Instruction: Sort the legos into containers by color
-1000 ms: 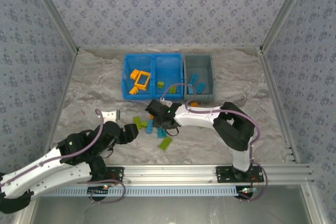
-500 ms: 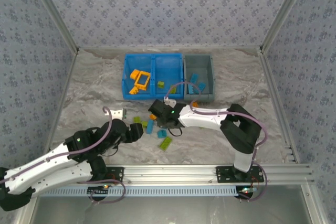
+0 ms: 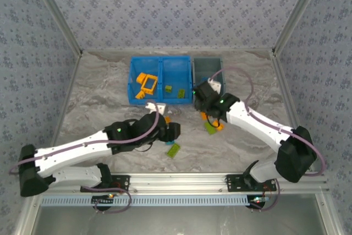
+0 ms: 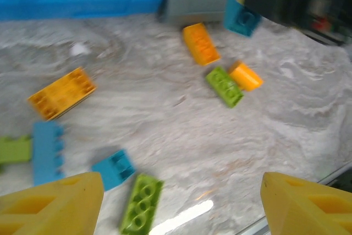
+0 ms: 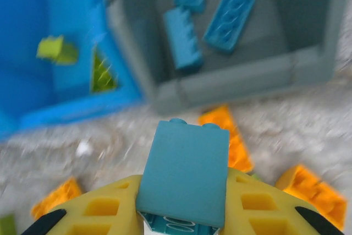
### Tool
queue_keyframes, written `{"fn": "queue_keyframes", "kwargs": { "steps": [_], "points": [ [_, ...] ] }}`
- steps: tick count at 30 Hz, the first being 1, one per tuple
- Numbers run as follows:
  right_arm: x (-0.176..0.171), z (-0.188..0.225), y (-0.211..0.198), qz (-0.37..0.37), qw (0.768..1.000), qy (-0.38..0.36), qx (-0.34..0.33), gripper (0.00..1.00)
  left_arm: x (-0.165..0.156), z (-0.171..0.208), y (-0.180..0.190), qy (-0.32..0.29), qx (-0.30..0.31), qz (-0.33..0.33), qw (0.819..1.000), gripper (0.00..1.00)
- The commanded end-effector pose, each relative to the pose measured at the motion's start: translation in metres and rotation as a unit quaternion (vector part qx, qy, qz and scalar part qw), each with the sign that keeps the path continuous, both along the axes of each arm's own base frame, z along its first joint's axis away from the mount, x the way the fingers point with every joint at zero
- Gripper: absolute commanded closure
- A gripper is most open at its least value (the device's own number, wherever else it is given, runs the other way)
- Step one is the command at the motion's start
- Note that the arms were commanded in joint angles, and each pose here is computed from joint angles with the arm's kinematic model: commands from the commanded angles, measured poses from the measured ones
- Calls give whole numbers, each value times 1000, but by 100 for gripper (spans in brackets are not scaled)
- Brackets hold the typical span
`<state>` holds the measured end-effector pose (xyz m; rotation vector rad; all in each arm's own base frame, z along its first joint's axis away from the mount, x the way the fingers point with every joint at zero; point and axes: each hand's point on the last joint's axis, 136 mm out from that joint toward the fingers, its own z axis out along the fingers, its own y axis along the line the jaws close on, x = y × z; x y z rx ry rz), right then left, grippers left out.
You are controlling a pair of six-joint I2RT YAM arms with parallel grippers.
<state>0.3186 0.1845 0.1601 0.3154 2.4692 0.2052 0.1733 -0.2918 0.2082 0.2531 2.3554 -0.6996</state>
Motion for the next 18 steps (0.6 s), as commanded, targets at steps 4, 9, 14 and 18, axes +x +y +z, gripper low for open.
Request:
{"fn": "queue_keyframes", "kwargs": {
  "steps": [4,9,14,18],
  "points": [
    [79,4,-25,-1,999,15,-38,76,18,42,-52,-77,-17,-23,997,25],
    [132,-11,-44,-29,998,38,-49,76,21,46,-73,-81,-15,-40,996,25],
    [160,-43,-60,-58,989,84,-108,76,21,43,-78,-81,-14,-45,996,25],
    [175,-60,-60,-63,985,98,-128,74,21,43,-80,-83,-15,-49,995,25]
  ]
}}
